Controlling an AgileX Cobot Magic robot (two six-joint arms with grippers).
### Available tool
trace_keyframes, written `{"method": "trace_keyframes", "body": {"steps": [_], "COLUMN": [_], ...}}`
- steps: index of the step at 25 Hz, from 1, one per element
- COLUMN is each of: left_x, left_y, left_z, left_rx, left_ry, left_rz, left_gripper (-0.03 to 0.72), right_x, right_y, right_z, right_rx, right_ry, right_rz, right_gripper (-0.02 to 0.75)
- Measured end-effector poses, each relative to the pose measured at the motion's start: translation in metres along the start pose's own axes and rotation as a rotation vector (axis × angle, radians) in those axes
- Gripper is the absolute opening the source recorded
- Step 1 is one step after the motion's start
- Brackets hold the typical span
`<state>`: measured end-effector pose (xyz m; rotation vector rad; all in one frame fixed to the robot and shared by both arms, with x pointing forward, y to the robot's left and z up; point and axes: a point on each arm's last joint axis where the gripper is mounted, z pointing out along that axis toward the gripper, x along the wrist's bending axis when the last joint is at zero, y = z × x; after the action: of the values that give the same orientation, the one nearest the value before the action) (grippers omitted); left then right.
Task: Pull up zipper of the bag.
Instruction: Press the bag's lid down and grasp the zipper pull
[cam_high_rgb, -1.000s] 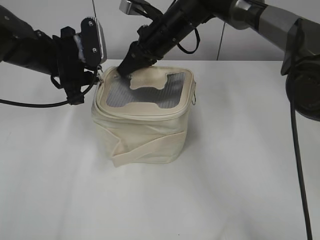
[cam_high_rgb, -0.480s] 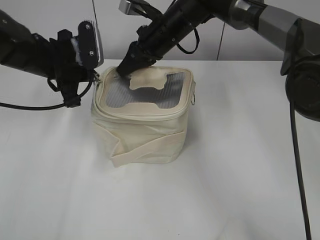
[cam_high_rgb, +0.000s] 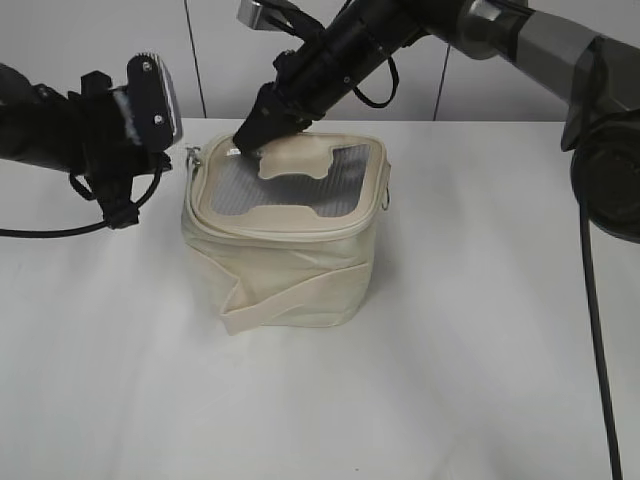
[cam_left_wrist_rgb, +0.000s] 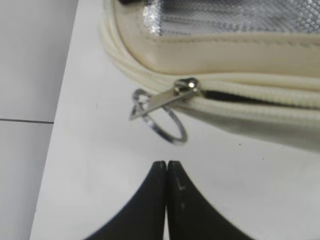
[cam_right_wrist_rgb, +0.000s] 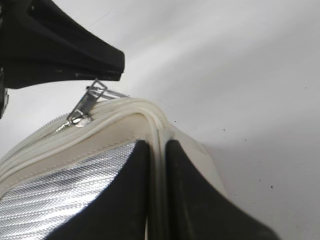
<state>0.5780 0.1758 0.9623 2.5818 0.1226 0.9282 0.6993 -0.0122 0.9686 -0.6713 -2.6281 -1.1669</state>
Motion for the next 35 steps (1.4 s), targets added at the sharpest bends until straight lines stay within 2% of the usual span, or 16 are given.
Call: {"method": "trace_keyframes", "body": {"steps": [2, 4, 7, 10, 14, 21, 26, 35], "left_x": [0.004, 0.008, 0.007, 0.004, 0.003, 0.004, 0.008, 0.010], "left_y": [-0.001, -0.002, -0.001, 0.002, 0.012, 0.016, 0.014, 0.014], "left_z": [-0.001, -0.002, -0.002, -0.002, -0.001, -0.002, -0.002, -0.002], "left_rx": [0.013, 0.022, 0.018, 0.004, -0.018, -0.029, -0.004, 0.003], "left_ry": [0.048, 0.079, 0.071, 0.044, 0.036, 0.034, 0.078, 0.096], "left_rz": [-0.025, -0.038, -0.040, -0.026, 0.014, 0.027, 0.091, 0.101], "left_gripper": [0.034, 0.127, 0.293, 0.346, 0.360, 0.360, 0.323, 0.312], "right_x": [0.000, 0.000, 0.000, 0.000, 0.000, 0.000, 0.000, 0.000], "right_y": [0.000, 0.000, 0.000, 0.000, 0.000, 0.000, 0.000, 0.000], "right_z": [0.000, 0.000, 0.000, 0.000, 0.000, 0.000, 0.000, 0.000], "right_rx": [0.000, 0.000, 0.000, 0.000, 0.000, 0.000, 0.000, 0.000], "right_ry": [0.000, 0.000, 0.000, 0.000, 0.000, 0.000, 0.000, 0.000], "right_rz": [0.000, 0.000, 0.000, 0.000, 0.000, 0.000, 0.001, 0.007], "right_gripper": [0.075, 0.075, 0.075, 0.075, 0.075, 0.075, 0.075, 0.075]}}
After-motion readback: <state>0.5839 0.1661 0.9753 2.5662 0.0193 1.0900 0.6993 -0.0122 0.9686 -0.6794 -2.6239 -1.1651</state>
